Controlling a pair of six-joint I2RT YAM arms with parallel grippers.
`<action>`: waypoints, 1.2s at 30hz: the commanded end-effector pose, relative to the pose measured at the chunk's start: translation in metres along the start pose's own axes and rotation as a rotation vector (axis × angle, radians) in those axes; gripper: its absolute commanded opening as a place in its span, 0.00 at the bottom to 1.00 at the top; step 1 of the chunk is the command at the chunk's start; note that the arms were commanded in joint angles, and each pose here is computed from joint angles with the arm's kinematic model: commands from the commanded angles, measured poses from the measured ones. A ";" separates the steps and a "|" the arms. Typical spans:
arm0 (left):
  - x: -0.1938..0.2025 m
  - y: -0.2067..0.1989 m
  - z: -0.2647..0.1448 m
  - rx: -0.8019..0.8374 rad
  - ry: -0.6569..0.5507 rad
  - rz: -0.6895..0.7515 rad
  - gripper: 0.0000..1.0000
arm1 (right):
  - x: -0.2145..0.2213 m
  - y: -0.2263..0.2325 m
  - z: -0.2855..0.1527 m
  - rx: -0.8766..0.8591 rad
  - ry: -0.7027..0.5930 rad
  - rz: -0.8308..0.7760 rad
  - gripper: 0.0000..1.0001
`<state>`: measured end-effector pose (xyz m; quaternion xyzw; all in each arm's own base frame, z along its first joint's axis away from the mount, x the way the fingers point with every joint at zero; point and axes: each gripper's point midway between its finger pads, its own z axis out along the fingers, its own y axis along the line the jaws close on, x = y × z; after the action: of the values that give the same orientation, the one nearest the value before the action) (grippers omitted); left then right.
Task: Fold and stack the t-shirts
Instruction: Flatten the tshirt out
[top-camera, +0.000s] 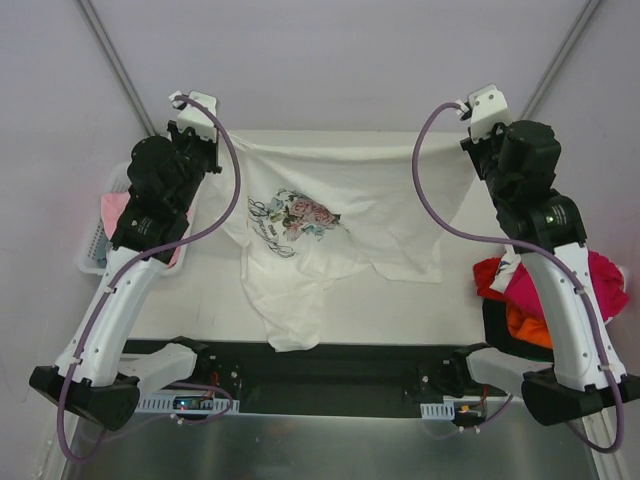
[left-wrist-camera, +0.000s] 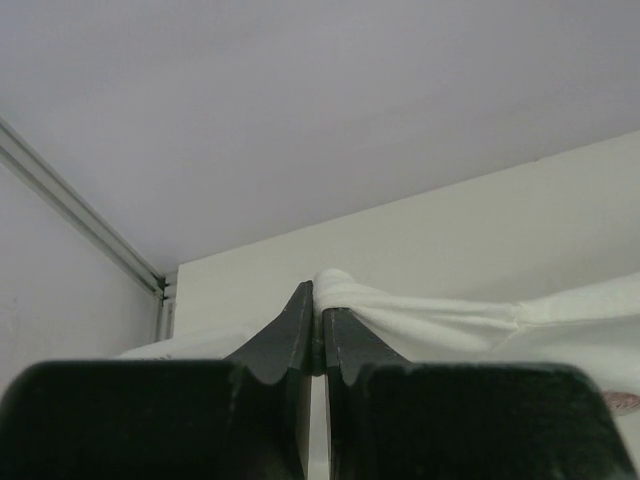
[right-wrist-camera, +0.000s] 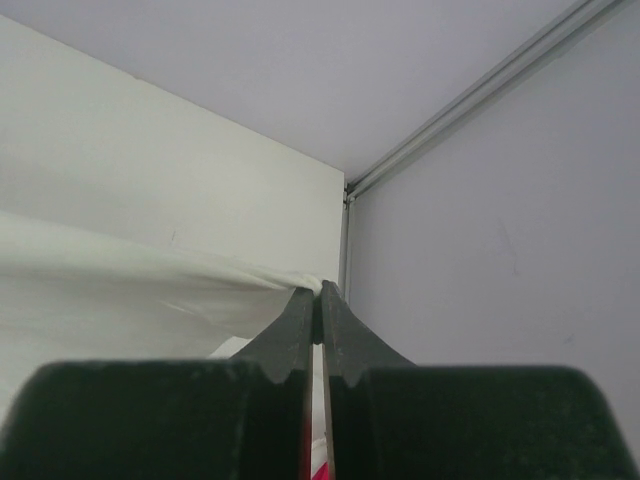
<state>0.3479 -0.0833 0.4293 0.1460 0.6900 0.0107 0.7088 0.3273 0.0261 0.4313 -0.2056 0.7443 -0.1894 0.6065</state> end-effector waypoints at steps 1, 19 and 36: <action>-0.023 0.020 0.018 -0.099 -0.116 0.032 0.00 | -0.015 -0.020 0.017 0.083 -0.035 -0.001 0.02; 0.029 0.058 0.116 -0.258 0.028 0.083 0.00 | -0.003 -0.034 0.145 0.108 0.093 -0.025 0.03; 0.092 0.063 0.202 -0.341 0.194 0.119 0.82 | 0.033 -0.014 0.236 0.131 0.201 -0.072 0.55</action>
<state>0.5548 -0.0495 0.3289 0.0934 0.7524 0.1679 0.6301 0.5488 -0.0024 0.3163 -0.2073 0.8117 -0.2548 0.4830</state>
